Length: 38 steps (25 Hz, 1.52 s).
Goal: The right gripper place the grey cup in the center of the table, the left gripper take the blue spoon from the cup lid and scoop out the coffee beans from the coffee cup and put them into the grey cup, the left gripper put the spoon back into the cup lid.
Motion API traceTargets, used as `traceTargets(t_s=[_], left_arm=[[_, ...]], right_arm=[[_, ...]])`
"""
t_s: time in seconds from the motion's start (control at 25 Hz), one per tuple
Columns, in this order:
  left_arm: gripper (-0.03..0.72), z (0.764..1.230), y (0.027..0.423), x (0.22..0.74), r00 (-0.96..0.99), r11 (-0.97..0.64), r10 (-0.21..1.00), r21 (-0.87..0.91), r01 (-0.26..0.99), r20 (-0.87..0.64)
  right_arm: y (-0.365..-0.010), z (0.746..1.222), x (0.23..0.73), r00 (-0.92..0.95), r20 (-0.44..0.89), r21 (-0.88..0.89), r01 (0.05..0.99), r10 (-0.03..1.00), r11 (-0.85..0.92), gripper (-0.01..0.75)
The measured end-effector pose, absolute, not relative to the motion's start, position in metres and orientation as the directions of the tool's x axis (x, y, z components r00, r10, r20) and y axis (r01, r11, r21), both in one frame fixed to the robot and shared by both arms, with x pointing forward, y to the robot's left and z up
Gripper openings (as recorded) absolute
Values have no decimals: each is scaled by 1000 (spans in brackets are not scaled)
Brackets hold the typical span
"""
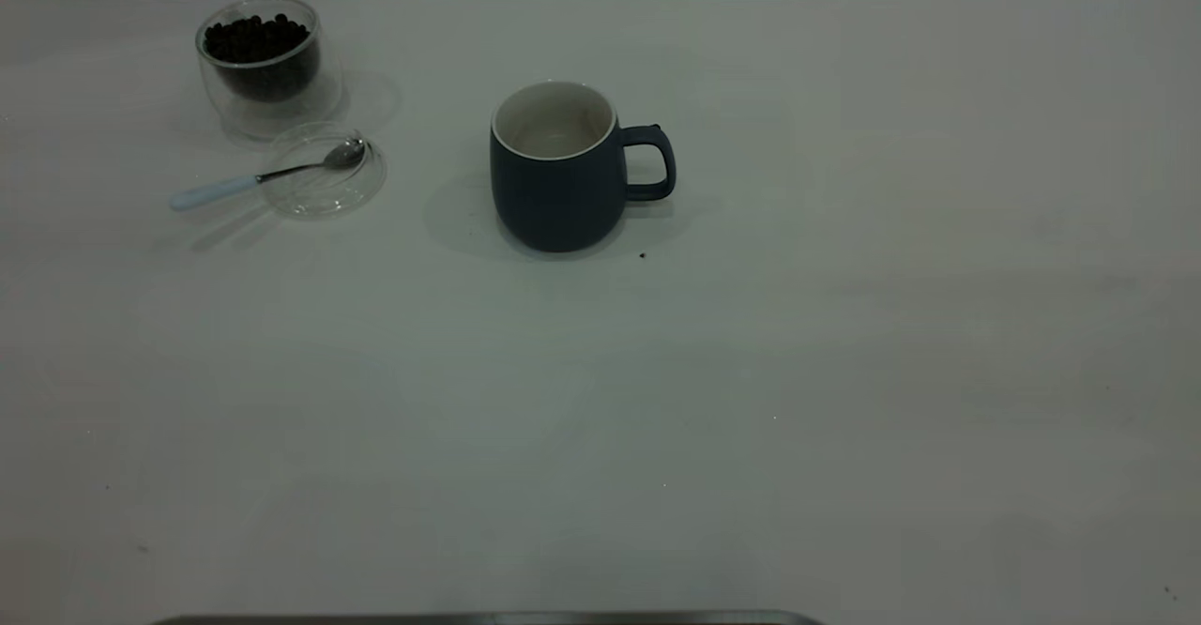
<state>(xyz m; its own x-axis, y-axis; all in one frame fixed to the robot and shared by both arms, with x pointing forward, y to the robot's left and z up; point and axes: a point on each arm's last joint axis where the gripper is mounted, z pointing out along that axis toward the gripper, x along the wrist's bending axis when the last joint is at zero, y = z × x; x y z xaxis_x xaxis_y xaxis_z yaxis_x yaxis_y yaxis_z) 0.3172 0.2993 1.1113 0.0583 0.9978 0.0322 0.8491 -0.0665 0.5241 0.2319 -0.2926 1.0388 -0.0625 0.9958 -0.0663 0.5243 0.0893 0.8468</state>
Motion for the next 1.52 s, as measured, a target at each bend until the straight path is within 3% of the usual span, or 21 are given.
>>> traceTargets(t_s=[0.48, 0.76, 1.52], left_arm=[[381, 1043, 302, 250, 86, -89, 996, 619, 780, 35], [381, 1040, 302, 236, 88, -86, 996, 691, 718, 32], [381, 1034, 298, 239, 106, -69, 994, 698, 713, -10]], right_arm=[[-293, 1039, 232, -63, -66, 847, 524, 996, 89, 453], [-293, 1039, 232, -63, -66, 847, 524, 996, 89, 453], [-293, 1039, 232, -63, -66, 847, 524, 996, 89, 453]])
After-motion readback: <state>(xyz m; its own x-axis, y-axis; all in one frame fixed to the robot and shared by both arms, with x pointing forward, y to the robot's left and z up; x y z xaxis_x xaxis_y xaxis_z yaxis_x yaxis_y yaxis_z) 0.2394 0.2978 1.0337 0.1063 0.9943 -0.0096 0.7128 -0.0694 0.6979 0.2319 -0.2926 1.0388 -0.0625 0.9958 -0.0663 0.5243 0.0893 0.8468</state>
